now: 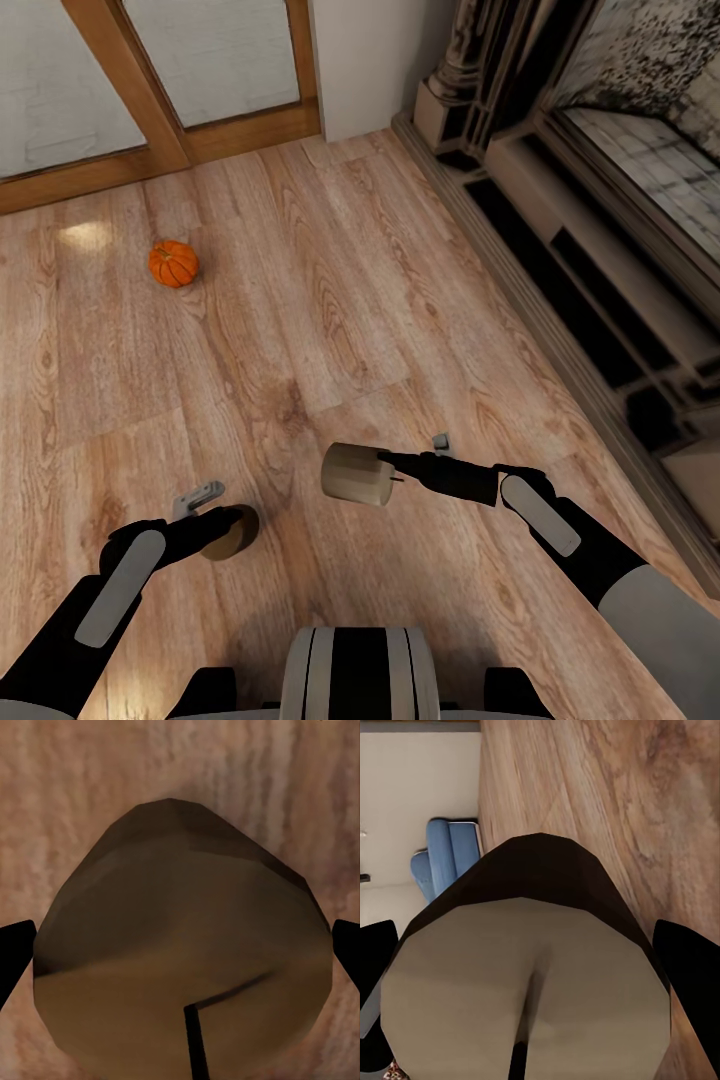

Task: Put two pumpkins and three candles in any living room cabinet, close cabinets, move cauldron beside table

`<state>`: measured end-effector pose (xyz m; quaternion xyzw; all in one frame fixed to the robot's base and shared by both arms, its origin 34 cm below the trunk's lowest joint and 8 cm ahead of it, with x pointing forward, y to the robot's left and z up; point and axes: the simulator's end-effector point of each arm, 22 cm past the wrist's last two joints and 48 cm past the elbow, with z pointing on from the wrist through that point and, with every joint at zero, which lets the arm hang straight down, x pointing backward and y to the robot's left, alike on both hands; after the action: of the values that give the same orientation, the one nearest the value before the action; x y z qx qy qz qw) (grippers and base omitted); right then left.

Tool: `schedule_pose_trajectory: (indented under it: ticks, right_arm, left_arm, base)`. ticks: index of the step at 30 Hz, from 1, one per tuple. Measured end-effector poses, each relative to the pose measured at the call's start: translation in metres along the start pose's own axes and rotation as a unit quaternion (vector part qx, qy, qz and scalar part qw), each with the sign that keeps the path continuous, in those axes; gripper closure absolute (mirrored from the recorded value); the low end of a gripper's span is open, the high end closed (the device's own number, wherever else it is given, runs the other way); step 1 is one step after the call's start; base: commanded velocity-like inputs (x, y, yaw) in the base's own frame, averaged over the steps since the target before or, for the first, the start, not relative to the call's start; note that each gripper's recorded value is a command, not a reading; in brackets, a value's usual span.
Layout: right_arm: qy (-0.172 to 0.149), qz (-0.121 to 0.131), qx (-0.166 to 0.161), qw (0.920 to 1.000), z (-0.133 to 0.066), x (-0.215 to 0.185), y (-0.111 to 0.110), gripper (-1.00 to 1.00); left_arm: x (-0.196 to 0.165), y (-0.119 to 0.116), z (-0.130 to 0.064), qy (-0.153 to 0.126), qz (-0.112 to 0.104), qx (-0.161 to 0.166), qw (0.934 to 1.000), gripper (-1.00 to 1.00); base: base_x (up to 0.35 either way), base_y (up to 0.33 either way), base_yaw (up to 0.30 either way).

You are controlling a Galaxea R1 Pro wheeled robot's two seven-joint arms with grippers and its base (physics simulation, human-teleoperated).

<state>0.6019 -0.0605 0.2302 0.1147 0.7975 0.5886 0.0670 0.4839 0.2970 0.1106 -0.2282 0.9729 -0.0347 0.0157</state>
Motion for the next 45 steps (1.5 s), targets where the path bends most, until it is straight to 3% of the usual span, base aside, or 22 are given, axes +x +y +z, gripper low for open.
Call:
schedule_pose_trajectory:
  ticks: [27,45]
  right_arm:
    - [0.0,0.001,0.003,1.0,0.0,0.0,-0.002,1.0]
    - [-0.008,-0.025,-0.003,0.9996,-0.006,-0.013,0.029,1.0]
  left_arm:
    - [0.0,0.001,0.0,0.0,0.0,0.0,1.0,1.0]
    - [-0.025,-0.012,-0.027,-0.028,-0.002,0.017,0.9994,1.0]
  base:
    - [0.0,0.0,0.0]
    - [0.0,0.0,0.0]
